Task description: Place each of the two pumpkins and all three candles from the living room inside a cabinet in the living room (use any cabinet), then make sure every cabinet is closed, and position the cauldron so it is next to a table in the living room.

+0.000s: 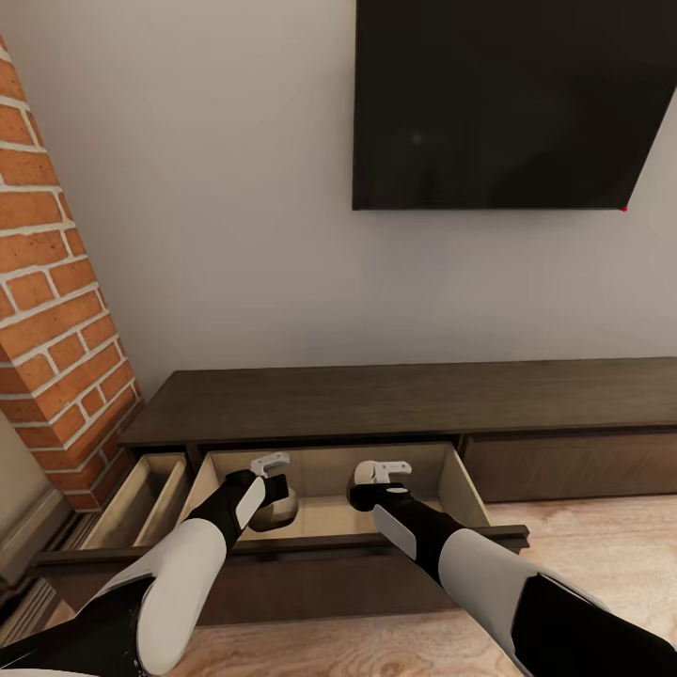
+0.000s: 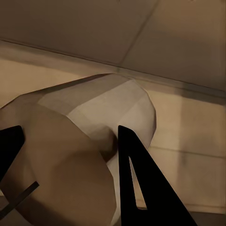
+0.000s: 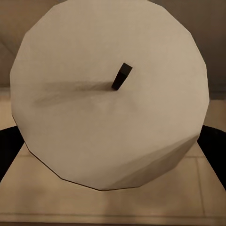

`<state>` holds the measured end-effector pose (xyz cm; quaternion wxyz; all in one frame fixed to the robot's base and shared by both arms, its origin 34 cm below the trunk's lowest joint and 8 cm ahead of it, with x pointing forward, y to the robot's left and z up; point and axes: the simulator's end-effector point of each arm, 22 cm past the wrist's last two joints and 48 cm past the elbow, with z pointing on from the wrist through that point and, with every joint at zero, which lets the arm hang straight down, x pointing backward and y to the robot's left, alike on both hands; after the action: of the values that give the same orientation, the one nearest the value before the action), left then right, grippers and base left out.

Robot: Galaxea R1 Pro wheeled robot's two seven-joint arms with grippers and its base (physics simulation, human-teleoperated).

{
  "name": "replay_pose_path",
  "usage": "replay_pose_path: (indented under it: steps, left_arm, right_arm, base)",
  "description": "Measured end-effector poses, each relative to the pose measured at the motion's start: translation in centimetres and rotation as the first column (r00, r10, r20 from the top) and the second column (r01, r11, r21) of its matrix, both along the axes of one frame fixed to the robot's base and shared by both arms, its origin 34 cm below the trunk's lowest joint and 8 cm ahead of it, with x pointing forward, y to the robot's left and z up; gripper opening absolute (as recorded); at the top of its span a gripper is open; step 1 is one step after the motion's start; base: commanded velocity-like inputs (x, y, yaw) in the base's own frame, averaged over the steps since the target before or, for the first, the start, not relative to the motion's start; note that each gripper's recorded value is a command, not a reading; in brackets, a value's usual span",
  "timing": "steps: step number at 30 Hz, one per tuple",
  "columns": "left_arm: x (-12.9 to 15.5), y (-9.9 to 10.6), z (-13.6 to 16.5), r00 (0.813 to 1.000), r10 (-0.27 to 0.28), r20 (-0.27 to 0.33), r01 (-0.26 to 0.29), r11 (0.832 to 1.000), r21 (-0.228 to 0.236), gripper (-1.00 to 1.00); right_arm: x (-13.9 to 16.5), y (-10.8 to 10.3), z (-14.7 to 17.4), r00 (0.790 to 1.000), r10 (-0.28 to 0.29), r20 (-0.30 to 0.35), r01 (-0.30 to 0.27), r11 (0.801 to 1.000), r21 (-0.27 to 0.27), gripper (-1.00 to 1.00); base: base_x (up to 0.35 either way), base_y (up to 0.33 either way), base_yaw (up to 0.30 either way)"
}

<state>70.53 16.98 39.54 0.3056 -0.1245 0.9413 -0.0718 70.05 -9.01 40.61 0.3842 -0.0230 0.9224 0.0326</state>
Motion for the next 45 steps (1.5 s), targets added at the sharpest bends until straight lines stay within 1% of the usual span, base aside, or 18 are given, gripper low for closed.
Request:
replay_pose_path:
  steps: [8, 15, 26, 40, 41, 42, 45]
  left_arm:
    - [0.0, -0.1, 0.0, 1.000, 0.000, 0.002, 0.000, 1.000, -0.001, -1.00]
    - [-0.6, -0.3, -0.7, 1.000, -0.005, -0.018, 0.005, 1.000, -0.004, -1.00]
    - [-1.2, -0.3, -3.6, 0.998, -0.005, -0.064, 0.005, 1.000, -0.004, -1.00]
    - [-1.1, -0.2, -3.5, 0.998, -0.001, -0.056, 0.001, 1.000, -0.002, -1.00]
    - [-1.0, -0.1, -3.5, 0.999, 0.001, -0.051, -0.001, 1.000, -0.002, -1.00]
    - [-0.9, -0.1, -3.4, 0.999, 0.002, -0.047, -0.002, 1.000, -0.001, 1.00]
    - [-0.8, -0.1, -3.3, 0.999, 0.004, -0.040, -0.004, 1.000, 0.001, 1.00]
  right_arm:
    - [0.0, 0.0, 0.0, 1.000, 0.000, 0.000, 0.000, 1.000, 0.000, -1.00]
    - [0.0, -0.1, 0.0, 1.000, 0.000, 0.000, 0.000, 1.000, -0.002, -1.00]
    - [-0.5, 0.0, -2.9, 0.999, 0.000, -0.046, 0.000, 1.000, 0.000, -1.00]
    - [-0.5, -0.2, -3.0, 0.999, -0.002, -0.046, 0.002, 1.000, -0.003, -1.00]
    - [-0.6, -0.2, -3.0, 0.999, -0.003, -0.048, 0.003, 1.000, -0.004, 1.00]
    - [-0.6, -0.3, -3.0, 0.999, -0.003, -0.049, 0.002, 1.000, -0.006, 1.00]
    - [-0.6, -0.4, -3.1, 0.999, -0.004, -0.052, 0.003, 1.000, -0.008, 1.00]
  base:
    - [0.172, 0.000, 0.000]
    - [0.035, 0.000, 0.000]
    - [0.000, 0.000, 0.000]
    - [0.000, 0.000, 0.000]
    - [0.000, 0.000, 0.000]
    - [0.000, 0.000, 0.000]
    - [0.000, 0.000, 0.000]
